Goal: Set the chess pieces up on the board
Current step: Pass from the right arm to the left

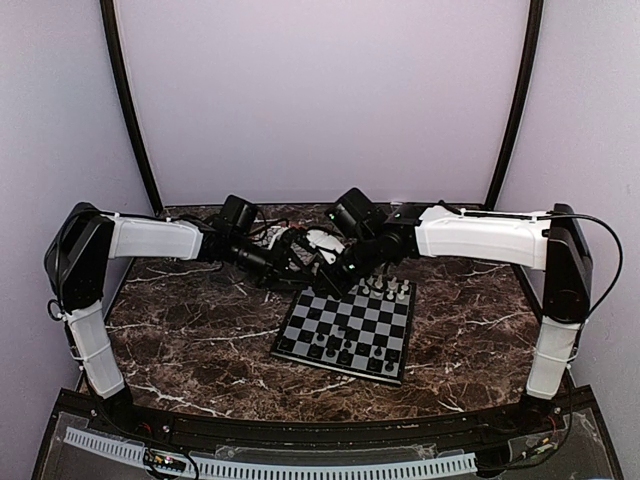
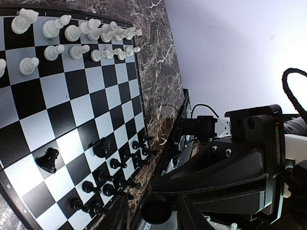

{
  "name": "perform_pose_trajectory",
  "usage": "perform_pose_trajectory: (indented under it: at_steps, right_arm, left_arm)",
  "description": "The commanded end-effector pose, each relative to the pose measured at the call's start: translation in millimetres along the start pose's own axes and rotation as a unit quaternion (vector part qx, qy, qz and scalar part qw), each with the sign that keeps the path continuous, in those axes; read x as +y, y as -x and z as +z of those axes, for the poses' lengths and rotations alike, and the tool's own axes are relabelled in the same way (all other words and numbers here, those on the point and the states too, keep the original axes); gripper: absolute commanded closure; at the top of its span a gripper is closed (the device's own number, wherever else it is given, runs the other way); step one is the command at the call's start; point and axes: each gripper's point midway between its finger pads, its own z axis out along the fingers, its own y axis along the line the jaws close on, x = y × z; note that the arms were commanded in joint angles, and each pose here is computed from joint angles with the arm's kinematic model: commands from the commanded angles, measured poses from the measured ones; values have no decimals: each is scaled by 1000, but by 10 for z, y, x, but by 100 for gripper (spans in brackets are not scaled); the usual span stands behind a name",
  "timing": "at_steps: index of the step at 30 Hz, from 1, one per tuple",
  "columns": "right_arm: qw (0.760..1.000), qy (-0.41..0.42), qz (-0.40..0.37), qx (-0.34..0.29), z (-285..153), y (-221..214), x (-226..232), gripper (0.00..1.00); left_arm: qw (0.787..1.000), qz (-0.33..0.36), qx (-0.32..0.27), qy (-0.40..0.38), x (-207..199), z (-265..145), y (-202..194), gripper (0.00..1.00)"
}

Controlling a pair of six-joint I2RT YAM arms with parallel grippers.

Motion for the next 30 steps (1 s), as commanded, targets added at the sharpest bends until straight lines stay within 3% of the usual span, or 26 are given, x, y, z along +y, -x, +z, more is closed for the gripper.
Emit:
perform_pose_trajectory:
  at_steps: [1, 9, 14, 19, 25, 30]
  right_arm:
    - [1000, 9, -10, -24, -35, 172, 31, 100]
    - [1000, -1, -10, -25, -97, 173, 5, 100]
    - [996, 3, 38, -84, -523, 345, -192, 74]
    - [968, 57, 156, -188, -1085, 547, -517, 58]
    - [927, 151, 253, -233, -1239, 583, -682, 57]
    - [909, 221, 273, -227, -1175, 629, -625, 55]
  left_arm:
    - [999, 27, 0, -24, -185, -7, 56, 65]
    - [999, 29, 6, -35, -224, -5, 51, 79]
    - [996, 72, -22, -44, -483, -142, 223, 82]
    - [984, 138, -82, -78, -879, -321, 520, 83]
    - [972, 164, -136, -103, -1093, -426, 680, 83]
    - [957, 192, -177, -127, -1262, -537, 726, 83]
